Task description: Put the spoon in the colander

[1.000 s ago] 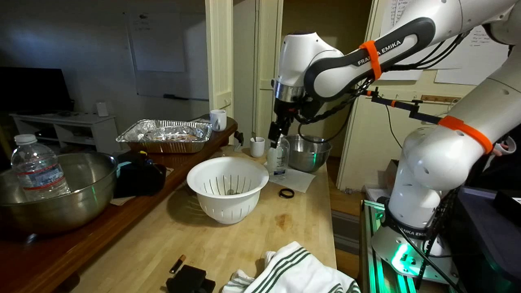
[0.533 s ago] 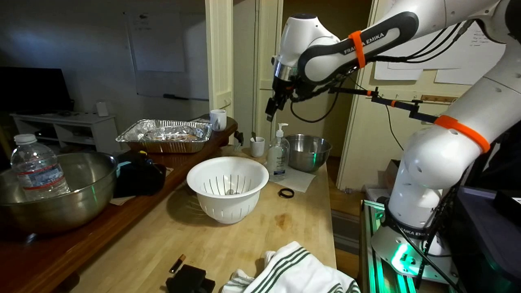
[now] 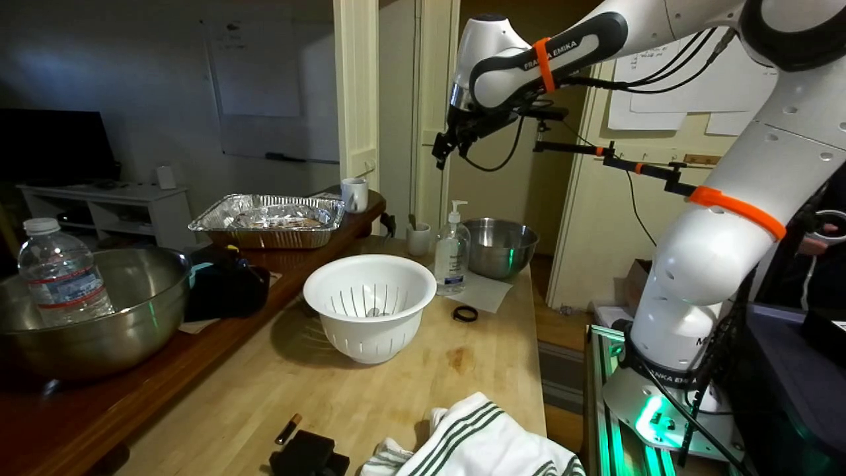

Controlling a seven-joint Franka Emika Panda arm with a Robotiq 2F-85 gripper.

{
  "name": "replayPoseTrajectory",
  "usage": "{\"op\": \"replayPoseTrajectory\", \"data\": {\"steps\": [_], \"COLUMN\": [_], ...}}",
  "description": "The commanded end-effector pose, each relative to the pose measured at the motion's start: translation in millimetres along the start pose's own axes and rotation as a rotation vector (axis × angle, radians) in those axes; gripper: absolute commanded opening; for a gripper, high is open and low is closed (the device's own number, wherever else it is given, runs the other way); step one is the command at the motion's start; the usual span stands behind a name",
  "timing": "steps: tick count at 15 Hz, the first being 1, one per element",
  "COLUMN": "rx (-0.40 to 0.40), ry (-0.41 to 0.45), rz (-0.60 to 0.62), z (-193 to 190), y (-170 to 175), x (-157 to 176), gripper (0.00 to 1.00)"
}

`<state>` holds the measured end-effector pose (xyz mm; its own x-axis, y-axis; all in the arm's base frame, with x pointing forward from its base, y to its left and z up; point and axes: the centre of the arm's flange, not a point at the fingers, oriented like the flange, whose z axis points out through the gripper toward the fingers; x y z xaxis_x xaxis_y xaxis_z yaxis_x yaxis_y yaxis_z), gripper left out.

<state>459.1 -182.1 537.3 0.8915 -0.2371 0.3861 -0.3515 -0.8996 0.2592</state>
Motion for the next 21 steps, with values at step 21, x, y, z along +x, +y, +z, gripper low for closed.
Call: {"op": "replayPoseTrajectory", "data": {"steps": [21], "rx": [-0.136], "ry": [-0.042], "rz": [-0.303], "z": [119.2], "y": [1.4], "x": [77.6], "gripper": [1.00]}}
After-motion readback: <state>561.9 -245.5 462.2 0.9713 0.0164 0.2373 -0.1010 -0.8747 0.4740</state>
